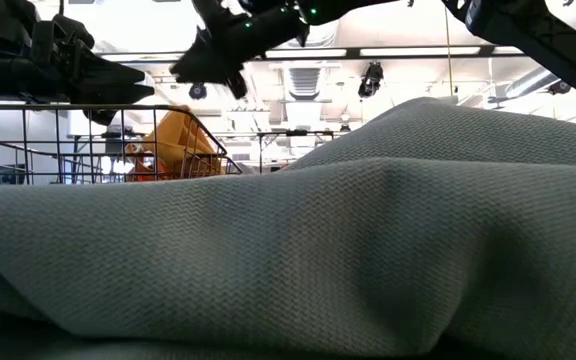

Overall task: Sort microfiber towel by color & place in baskets
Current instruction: Put the right blue microfiber towel into the bottom wire basket

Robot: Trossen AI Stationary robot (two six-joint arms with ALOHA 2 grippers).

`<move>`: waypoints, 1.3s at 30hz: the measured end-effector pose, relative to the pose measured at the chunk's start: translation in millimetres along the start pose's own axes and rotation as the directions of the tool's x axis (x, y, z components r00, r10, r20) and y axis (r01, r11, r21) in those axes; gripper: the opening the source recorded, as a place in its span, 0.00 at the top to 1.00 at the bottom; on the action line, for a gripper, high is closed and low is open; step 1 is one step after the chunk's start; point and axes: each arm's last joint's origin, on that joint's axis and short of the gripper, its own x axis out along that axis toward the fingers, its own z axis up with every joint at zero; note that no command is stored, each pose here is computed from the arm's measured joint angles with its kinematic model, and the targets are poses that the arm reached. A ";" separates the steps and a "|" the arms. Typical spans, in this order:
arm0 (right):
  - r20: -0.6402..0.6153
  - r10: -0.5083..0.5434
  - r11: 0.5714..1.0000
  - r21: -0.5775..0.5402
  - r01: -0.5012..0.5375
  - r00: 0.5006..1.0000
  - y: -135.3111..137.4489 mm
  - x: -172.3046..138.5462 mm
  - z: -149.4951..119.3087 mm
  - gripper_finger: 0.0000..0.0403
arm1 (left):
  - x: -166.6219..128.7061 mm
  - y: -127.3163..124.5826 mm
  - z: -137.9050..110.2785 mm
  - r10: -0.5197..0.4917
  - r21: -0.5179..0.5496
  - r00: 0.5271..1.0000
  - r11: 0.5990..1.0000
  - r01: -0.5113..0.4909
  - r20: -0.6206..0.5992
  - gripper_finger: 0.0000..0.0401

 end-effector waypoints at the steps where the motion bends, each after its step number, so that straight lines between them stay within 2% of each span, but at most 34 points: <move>1: -0.044 0.005 0.999 0.037 -0.003 0.999 0.2 -1.1 -3.7 0.78 | 0.0 0.0 0.0 0.000 0.000 1.000 1.000 0.000 0.000 0.52; 4: -0.200 0.012 0.990 0.139 0.016 0.980 1.8 -4.9 -17.9 0.79 | 0.0 0.0 -0.1 0.000 0.000 1.000 1.000 0.000 -0.001 0.52; 9: -0.438 0.027 0.972 0.223 0.079 0.899 14.6 -13.0 -40.7 0.81 | 0.0 0.0 0.0 0.000 0.000 1.000 1.000 0.000 0.000 0.52; 19: -0.668 0.094 0.950 0.281 0.133 0.738 78.4 -14.4 -70.2 0.81 | 0.0 0.0 0.0 0.000 0.000 1.000 1.000 0.000 0.000 0.52; 24: -0.730 0.114 0.941 0.297 0.163 0.674 118.9 -13.7 -83.4 0.82 | 0.0 0.0 0.1 0.000 0.000 1.000 1.000 0.000 0.001 0.52; 31: -0.758 0.144 0.932 0.321 0.172 0.636 174.7 -12.9 -98.5 0.81 | 0.0 0.0 0.4 0.000 0.001 1.000 1.000 0.000 0.004 0.52; 39: -0.783 0.167 0.922 0.340 0.187 0.599 225.4 -18.4 -114.5 0.82 | 0.0 -0.1 0.6 -0.001 0.002 1.000 1.000 0.001 0.006 0.52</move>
